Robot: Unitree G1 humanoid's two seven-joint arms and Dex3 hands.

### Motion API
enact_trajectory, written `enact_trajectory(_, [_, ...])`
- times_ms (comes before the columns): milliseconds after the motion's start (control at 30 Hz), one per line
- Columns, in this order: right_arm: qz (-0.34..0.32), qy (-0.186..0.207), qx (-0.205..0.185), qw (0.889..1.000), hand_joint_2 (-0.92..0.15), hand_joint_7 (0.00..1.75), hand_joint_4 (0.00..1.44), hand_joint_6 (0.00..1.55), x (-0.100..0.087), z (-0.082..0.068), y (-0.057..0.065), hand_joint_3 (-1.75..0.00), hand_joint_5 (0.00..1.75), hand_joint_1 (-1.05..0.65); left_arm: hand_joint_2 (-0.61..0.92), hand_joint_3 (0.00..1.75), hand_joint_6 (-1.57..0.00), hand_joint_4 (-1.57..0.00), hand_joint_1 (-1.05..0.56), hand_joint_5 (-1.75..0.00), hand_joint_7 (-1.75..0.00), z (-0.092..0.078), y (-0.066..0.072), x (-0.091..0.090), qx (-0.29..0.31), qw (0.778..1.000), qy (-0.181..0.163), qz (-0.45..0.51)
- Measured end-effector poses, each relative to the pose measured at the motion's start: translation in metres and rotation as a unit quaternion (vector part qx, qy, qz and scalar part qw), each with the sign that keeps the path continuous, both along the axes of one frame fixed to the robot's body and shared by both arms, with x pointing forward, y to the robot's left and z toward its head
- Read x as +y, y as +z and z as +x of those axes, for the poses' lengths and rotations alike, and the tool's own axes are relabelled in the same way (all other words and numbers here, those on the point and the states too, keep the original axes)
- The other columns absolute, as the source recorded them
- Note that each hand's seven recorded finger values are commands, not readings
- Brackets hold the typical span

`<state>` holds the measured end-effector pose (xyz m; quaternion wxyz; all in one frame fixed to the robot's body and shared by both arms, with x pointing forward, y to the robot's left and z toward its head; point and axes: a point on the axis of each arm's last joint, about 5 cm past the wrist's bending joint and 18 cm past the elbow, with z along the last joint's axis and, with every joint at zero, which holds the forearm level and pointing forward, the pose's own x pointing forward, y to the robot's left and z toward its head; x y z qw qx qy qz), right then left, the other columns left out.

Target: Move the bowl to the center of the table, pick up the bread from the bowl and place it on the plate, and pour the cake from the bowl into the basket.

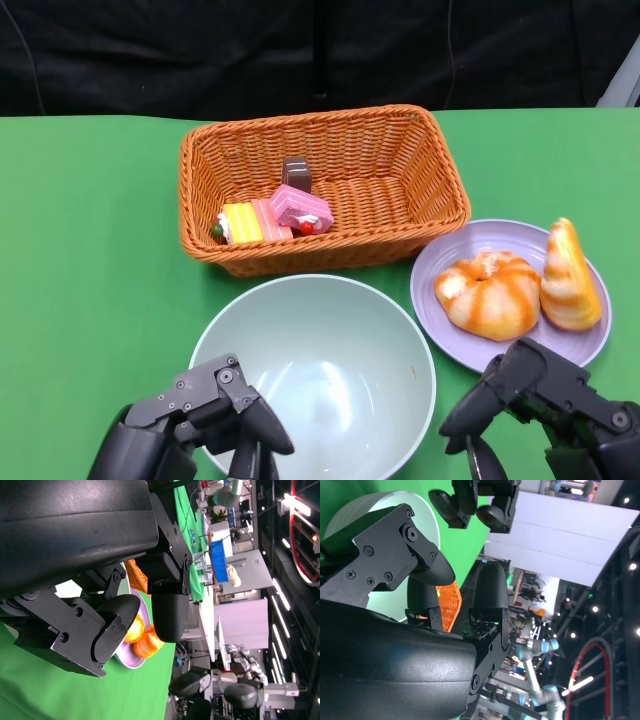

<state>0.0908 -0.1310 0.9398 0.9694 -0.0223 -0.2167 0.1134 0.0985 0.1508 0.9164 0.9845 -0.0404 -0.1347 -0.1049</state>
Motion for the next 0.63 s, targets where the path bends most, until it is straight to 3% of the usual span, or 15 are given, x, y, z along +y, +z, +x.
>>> enact_trajectory(167, [-0.013,-0.005,0.006,1.0,-0.35,1.65,0.88,0.75,0.0,0.0,-0.008,-1.74,1.75,0.15,0.42,1.5,-0.85,-0.94,0.1,-1.67,-1.51,0.001,-0.003,0.005,0.002,1.0,0.006,0.009])
enact_trajectory(367, [-0.02,-0.007,0.002,1.0,-0.32,1.68,0.89,0.74,-0.001,0.001,-0.013,-1.75,1.75,0.17,0.35,1.58,-0.87,-0.94,0.09,-1.67,-1.48,0.004,-0.005,0.006,-0.006,1.0,0.002,0.013])
enact_trajectory(633, [-0.036,-0.014,-0.01,0.999,-0.3,1.65,0.89,0.75,-0.004,0.004,-0.014,-1.75,1.75,0.21,0.4,1.48,-0.86,-0.93,0.09,-1.66,-1.48,0.006,-0.004,0.007,-0.018,1.0,0.0,0.015])
